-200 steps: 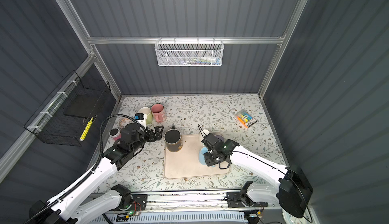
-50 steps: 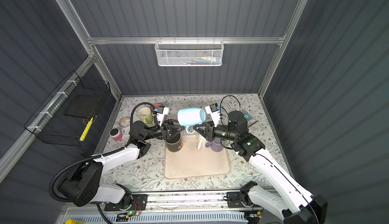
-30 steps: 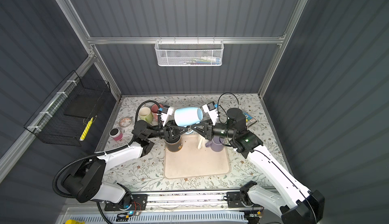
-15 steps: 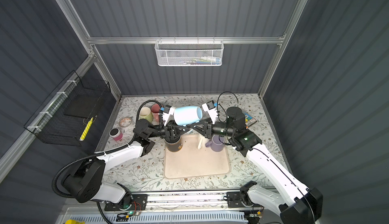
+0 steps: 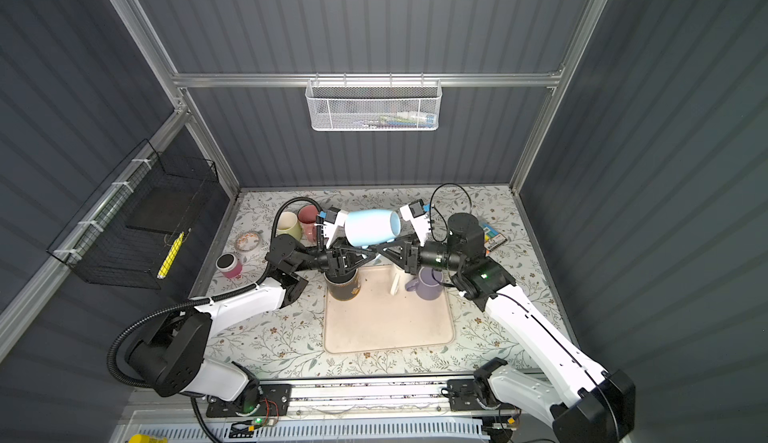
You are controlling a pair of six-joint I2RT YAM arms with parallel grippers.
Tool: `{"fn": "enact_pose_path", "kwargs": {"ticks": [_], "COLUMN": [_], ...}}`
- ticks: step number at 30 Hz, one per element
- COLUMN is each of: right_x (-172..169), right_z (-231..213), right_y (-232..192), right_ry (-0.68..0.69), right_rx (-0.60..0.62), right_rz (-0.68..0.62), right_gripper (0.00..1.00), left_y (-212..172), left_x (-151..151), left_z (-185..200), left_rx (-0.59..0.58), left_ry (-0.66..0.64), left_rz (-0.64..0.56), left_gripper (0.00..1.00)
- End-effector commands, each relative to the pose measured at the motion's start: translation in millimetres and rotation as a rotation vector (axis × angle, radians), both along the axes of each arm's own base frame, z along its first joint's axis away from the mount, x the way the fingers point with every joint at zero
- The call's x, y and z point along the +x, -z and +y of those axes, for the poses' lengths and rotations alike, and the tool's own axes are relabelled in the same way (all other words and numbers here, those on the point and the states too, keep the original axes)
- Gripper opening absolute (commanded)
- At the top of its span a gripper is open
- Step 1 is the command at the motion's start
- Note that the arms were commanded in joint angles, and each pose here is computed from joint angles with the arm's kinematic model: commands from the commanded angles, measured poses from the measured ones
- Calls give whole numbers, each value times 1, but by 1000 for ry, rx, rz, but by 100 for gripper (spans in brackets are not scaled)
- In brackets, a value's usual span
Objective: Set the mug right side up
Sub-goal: 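Close the left gripper on the light blue mug's rim and open the right gripper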
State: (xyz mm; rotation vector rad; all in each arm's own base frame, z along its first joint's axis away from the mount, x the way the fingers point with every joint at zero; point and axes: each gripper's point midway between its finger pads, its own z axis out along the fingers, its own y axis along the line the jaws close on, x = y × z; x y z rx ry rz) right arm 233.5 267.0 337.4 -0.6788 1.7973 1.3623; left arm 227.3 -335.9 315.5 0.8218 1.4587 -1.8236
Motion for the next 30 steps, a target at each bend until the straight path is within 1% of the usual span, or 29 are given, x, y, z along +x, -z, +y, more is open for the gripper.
{"fn": "enact_pose_path", "kwargs": {"ticks": [1,6,11,15,17,26,27,28,30], "right_x": [-15,-16,-15,-12,-10,-6,-5,-5,-4], "right_z": [6,7,9,10,11,13,13,13,13], "right_y": [-20,-18,-10,-5,-3,5,6,8,9], "right_ry": [-84,-96,-103,-101,-101,-91,-89,-88,-83], "right_rx": [54,55,60,59,57,52,50,48,46], "right_rz": [-77,-72,-52,-46,-41,-32,-27,-27,-24], "right_gripper": [0,0,0,0,0,0,4,9,23], "left_y": [-17,-17,-17,-17,-17,-12,-11,-11,-7], "left_x": [-14,-15,-16,-16,-15,-14,-14,-13,-10], "left_z": [-7,-8,-11,-12,-12,-10,-10,-10,-9], "left_rx": [-34,-30,-31,-29,-27,2,5,10,24], "left_ry": [60,60,66,66,58,12,4,-5,-34], "left_rz": [-71,-74,-78,-72,-72,-90,-90,-93,-99], "left_gripper": [42,35,23,9,0,0,0,0,0]}}
